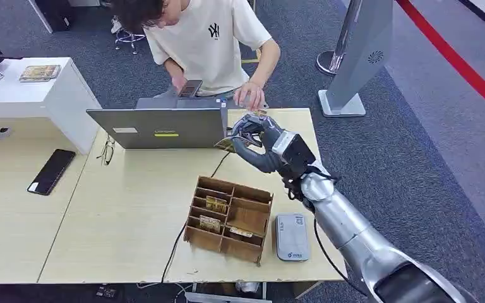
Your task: Pass the card to the sensor for recognition and then transmit it.
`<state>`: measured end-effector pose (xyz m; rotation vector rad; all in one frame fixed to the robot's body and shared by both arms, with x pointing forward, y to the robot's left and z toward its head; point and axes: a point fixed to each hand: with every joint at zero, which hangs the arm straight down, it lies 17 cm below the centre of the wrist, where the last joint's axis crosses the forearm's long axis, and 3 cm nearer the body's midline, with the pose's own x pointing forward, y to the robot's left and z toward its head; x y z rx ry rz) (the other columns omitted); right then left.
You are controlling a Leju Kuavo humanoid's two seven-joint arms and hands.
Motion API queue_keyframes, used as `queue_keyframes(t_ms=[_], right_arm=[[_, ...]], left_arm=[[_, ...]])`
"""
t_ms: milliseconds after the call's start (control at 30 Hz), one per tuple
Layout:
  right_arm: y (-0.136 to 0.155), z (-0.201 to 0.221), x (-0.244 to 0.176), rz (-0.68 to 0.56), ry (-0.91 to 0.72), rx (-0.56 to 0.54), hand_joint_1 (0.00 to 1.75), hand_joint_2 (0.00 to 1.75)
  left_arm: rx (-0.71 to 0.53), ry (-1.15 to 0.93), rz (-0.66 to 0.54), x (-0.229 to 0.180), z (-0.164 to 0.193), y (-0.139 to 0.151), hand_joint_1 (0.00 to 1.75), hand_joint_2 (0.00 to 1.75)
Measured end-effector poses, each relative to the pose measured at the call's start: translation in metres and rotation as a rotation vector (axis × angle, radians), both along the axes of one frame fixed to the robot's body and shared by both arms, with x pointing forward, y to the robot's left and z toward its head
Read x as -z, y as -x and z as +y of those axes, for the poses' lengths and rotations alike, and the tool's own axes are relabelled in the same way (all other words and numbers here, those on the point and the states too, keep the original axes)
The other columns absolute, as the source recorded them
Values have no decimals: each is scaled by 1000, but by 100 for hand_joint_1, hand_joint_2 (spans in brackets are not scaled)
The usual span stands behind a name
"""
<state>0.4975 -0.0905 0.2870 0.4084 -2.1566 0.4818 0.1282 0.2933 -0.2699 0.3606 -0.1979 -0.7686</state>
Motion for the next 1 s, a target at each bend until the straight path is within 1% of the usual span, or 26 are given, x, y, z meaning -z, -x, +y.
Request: queue_keyframes(t_ms=[33, 100, 133, 200, 233, 267, 533, 567, 733, 933, 1000], right_arm=[[-2, 3, -4, -5, -1, -4, 169, 175], [-7, 11, -12, -9, -2, -12, 166, 175], [-9, 14, -16, -13, 1, -15, 169, 175], [-15, 21, -21, -12, 4, -18, 169, 175], [-17, 24, -24, -12, 7, -20, 173, 175], [-19, 28, -26, -9, 13, -22, 171, 175], [-39, 54, -28, 32, 73, -12, 175, 175], [-42, 56, -27, 40, 82, -5, 171, 175], [-54, 65, -26, 49, 124, 38, 175, 175], [-66, 71, -22, 6, 229, 146, 175, 175], [-67, 72, -19, -19, 272, 182, 164, 175]], left_arm=[[5, -2, 0, 0, 0, -1, 0, 0], [13, -2, 3, 0, 0, -3, 0, 0], [17, -3, 2, -1, 0, -4, 0, 0], [22, -8, 4, -1, 0, -6, 0, 0], [25, -8, 6, -1, 0, -6, 0, 0], [29, -9, 9, -1, 0, -6, 0, 0], [67, -22, 14, -3, 0, -14, 0, 0], [71, -24, 17, -3, 0, -14, 0, 0], [87, -31, 18, -5, 0, -19, 0, 0], [100, -37, 20, -6, -1, -22, 0, 0], [105, -38, 18, -6, -1, -23, 0, 0]])
